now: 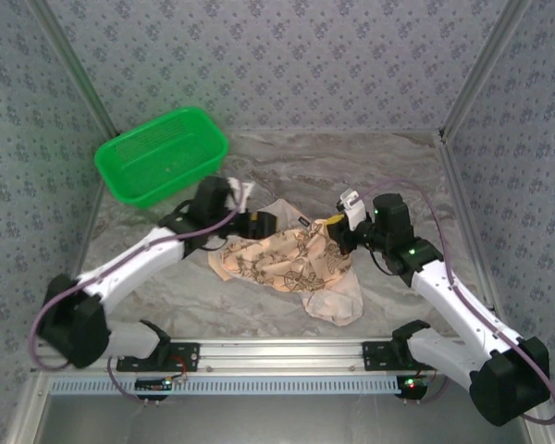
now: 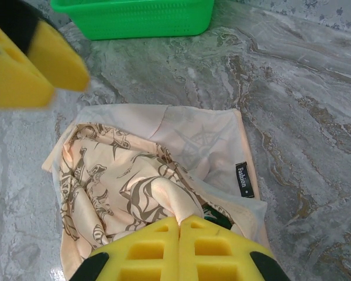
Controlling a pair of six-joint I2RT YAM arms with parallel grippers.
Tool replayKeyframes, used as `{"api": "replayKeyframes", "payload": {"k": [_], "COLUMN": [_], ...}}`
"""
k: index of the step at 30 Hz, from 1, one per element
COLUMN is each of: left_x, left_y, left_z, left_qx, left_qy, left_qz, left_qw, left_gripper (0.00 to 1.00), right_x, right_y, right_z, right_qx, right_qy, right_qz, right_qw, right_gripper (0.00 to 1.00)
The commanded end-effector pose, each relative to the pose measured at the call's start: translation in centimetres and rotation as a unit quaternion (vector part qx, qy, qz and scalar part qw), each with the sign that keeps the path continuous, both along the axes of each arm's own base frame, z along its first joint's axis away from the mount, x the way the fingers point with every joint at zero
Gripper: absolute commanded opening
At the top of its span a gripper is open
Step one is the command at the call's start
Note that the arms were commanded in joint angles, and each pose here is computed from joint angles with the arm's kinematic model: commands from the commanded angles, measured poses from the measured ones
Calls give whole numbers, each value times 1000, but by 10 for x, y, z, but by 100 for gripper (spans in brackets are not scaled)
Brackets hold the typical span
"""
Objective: Fold the inside-out t-shirt
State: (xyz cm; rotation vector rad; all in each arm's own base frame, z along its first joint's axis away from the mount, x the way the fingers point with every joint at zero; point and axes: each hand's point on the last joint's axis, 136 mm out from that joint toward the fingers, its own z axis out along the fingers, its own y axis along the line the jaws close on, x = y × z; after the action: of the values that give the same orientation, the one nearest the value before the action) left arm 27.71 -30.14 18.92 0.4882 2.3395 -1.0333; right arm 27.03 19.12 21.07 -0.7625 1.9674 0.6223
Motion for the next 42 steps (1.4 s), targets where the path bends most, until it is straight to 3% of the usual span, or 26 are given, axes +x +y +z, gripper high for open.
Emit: {"api": "replayKeyframes", "payload": {"k": [1,3,4,6,7,9,15,17,20,23,24,27,29,32,36,42], "left_x": [-7,-4,1,16,23,32,28,22,10,-5,-11,-20,-23,-22,-20,-18], "left_y": [-35,-52,-55,-45,-35,-15,55,74,91,90,92,90,85,82,64,20], "left_z": [-37,-40,-47,-64,-68,-58,20,15,-40,-92,-108,-122,-110,-80,-52,-79], "left_qx": [44,36,42,68,67,34,-82,-94,-86,-99,-85,-55,-40,-10,34,142], "left_qy": [12,14,20,35,45,45,-1,1,62,124,137,144,126,75,11,-41], "left_qz": [-62,-74,-66,-29,-11,23,87,117,167,177,182,166,135,100,39,-70], "left_qw": [997,997,997,997,997,998,993,989,980,971,970,974,982,992,999,987], "left_gripper": [76,74,62,18,4,0,0,0,0,3,8,34,50,62,67,72], "right_x": [-1,0,0,9,14,21,28,24,13,6,8,12,12,3,1,-9], "right_y": [1,1,-1,-12,-23,-43,-124,-143,-159,-143,-138,-114,-91,-49,-11,22], "right_z": [12,12,12,9,6,2,-7,-24,-69,-92,-88,-69,-50,-28,-37,-94], "right_qx": [11,12,11,-4,-15,-29,-84,-118,-130,-114,-117,-103,-94,-109,-133,-151], "right_qy": [-9,-9,-9,-4,2,14,44,60,131,172,160,147,137,117,129,165], "right_qz": [-1,-3,-8,-48,-79,-130,-310,-348,-393,-364,-356,-300,-239,-129,-64,-3], "right_qw": [1000,1000,1000,999,997,991,946,928,901,908,913,937,957,979,981,975], "right_gripper": [5,5,5,4,3,3,0,0,0,0,6,41,50,54,56,60]}}
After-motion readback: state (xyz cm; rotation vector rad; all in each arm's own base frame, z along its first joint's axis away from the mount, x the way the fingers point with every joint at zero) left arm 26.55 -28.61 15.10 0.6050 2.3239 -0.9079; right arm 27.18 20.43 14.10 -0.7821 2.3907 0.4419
